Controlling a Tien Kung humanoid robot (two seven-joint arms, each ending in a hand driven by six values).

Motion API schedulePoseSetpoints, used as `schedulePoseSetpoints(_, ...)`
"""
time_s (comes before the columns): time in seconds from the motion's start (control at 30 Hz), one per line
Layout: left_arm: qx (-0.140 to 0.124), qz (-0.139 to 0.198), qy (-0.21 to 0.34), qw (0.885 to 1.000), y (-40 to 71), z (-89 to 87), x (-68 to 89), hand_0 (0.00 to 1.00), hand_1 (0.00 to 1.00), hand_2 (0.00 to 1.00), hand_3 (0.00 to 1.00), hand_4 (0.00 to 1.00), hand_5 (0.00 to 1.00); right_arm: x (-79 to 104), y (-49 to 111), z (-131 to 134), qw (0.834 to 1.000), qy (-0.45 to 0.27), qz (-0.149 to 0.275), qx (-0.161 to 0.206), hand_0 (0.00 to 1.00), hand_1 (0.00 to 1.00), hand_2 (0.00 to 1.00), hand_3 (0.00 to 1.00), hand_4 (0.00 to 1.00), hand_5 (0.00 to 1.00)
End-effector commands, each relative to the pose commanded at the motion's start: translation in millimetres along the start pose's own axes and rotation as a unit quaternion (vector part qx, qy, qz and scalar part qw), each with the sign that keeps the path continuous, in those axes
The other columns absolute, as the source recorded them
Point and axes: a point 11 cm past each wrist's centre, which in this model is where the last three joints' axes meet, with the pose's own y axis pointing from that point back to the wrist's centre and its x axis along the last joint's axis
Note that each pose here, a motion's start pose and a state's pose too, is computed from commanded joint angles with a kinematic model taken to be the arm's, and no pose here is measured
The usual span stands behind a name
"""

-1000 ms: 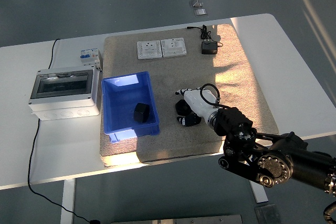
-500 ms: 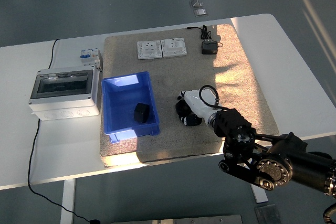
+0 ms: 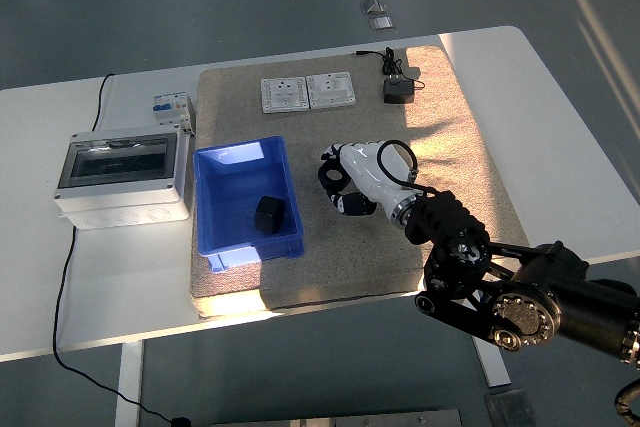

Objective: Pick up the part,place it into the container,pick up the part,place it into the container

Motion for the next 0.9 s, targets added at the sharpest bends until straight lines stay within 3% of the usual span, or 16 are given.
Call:
schedulePoseSetpoints(0.13,-0.002,0.000,0.000,1.000,0.1,0.8,-0.1,0.694,0.682,0.685,0.679,0.698,0.799,2.0,2.1,-34.4,0.995,-0.052,0.015,0.080,0.573,0.199,0.558,0.621,0.047,0.002)
schedulePoseSetpoints(0.23,-0.004,0.000,0.001,1.000,0.3,2.4,-0.3,0.694,0.682,0.686,0.682,0.698,0.809,-7.1,4.1,-51.3,0.990,-0.065,-0.011,0.124,0.615,0.213,0.562,0.619,0.043,0.002)
schedulePoseSetpoints(0.4,-0.006,0.002,0.003,1.000,0.4,4.2,0.1,0.694,0.682,0.686,0.682,0.698,0.809,-19.0,3.7,-62.3,0.985,-0.047,-0.040,0.162,0.615,0.213,0.562,0.619,0.043,0.002)
schedulePoseSetpoints(0.43,-0.007,0.002,0.003,1.000,0.5,4.5,0.1,0.694,0.682,0.685,0.684,0.702,0.815,-20.8,2.8,-61.6,0.985,-0.041,-0.043,0.161,0.709,0.538,0.636,0.643,0.042,0.002)
schedulePoseSetpoints(0.6,-0.008,0.003,0.003,1.000,0.5,5.3,0.4,0.694,0.682,0.685,0.684,0.702,0.815,-25.7,-0.9,-57.6,0.987,-0.020,-0.052,0.148,0.709,0.538,0.636,0.643,0.042,0.002)
schedulePoseSetpoints(0.63,-0.008,0.003,0.003,1.000,0.5,5.5,0.5,0.694,0.682,0.685,0.682,0.703,0.815,-25.8,-1.5,-57.1,0.988,-0.016,-0.051,0.146,0.768,0.722,0.722,0.676,0.261,0.079)
schedulePoseSetpoints(0.8,-0.011,0.005,0.002,1.000,0.5,6.1,1.1,0.694,0.682,0.685,0.682,0.703,0.815,-24.9,-4.0,-54.6,0.990,0.009,-0.044,0.134,0.768,0.722,0.722,0.676,0.261,0.079)
schedulePoseSetpoints(0.83,-0.012,0.006,0.002,1.000,0.5,6.1,1.3,0.694,0.681,0.684,0.680,0.703,0.816,-25.0,-4.3,-54.0,0.990,0.013,-0.044,0.131,0.984,0.906,0.883,0.766,0.451,0.145)
schedulePoseSetpoints(0.9,-0.013,0.007,0.001,1.000,0.5,6.2,1.5,0.694,0.681,0.684,0.680,0.703,0.816,-25.5,-4.7,-52.9,0.991,0.020,-0.045,0.126,0.984,0.906,0.883,0.766,0.451,0.145)
